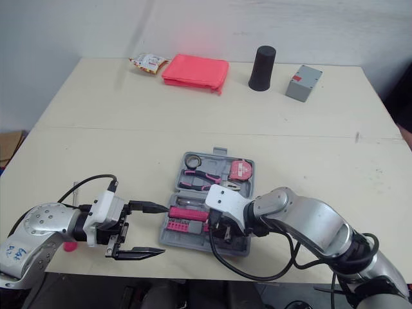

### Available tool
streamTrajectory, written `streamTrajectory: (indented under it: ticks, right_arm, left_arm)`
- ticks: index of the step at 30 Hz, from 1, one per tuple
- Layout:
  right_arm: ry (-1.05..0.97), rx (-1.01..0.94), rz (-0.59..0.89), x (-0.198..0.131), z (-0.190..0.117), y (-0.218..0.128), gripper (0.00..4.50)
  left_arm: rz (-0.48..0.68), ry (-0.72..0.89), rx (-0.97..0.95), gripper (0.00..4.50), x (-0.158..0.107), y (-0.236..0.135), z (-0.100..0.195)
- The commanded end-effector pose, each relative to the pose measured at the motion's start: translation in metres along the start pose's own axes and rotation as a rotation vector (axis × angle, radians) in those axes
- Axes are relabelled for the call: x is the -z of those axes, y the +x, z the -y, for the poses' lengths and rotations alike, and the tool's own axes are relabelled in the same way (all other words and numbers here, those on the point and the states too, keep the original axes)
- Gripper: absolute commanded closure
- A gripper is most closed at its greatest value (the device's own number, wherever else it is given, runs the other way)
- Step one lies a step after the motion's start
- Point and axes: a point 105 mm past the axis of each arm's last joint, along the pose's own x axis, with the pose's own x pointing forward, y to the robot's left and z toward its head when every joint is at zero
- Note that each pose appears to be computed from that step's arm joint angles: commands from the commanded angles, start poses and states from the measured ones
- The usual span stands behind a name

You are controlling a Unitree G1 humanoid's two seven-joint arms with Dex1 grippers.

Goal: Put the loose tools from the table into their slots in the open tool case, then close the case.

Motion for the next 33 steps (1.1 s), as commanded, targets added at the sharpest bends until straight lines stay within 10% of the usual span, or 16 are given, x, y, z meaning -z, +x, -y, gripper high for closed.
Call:
streamTrajectory:
  ticks: [1, 4, 5, 8, 20, 28, 33]
  right_arm:
    - [0.005, -0.055, 0.027, -0.005, -0.01, 0.001, 3.63]
    - [0.018, -0.059, 0.044, -0.007, -0.011, 0.001, 3.63]
    - [0.019, -0.066, 0.052, -0.007, -0.012, 0.0, 2.59]
    - [0.018, -0.072, 0.129, -0.018, -0.011, -0.007, 1.3]
    - [-0.032, -0.057, 0.374, -0.018, -0.005, -0.059, 1.3]
    - [-0.156, -0.007, 0.529, 0.005, -0.009, -0.033, 4.46]
    - [-0.197, 0.014, 0.492, 0.021, -0.007, -0.012, 4.46]
  left_arm:
    - [-0.006, 0.021, 0.006, 0.0, -0.002, -0.001, 0.002]
    - [-0.01, 0.02, 0.004, 0.0, -0.002, -0.001, 0.001]
    - [-0.011, 0.02, 0.004, 0.0, -0.001, -0.002, 0.001]
    - [-0.013, 0.018, 0.002, 0.0, -0.001, -0.002, 0.0]
    - [-0.003, 0.014, -0.011, 0.0, -0.001, -0.003, -0.003]
    - [0.005, 0.031, -0.015, 0.0, -0.004, -0.001, -0.008]
    - [-0.003, 0.029, -0.014, 0.0, -0.004, -0.003, -0.008]
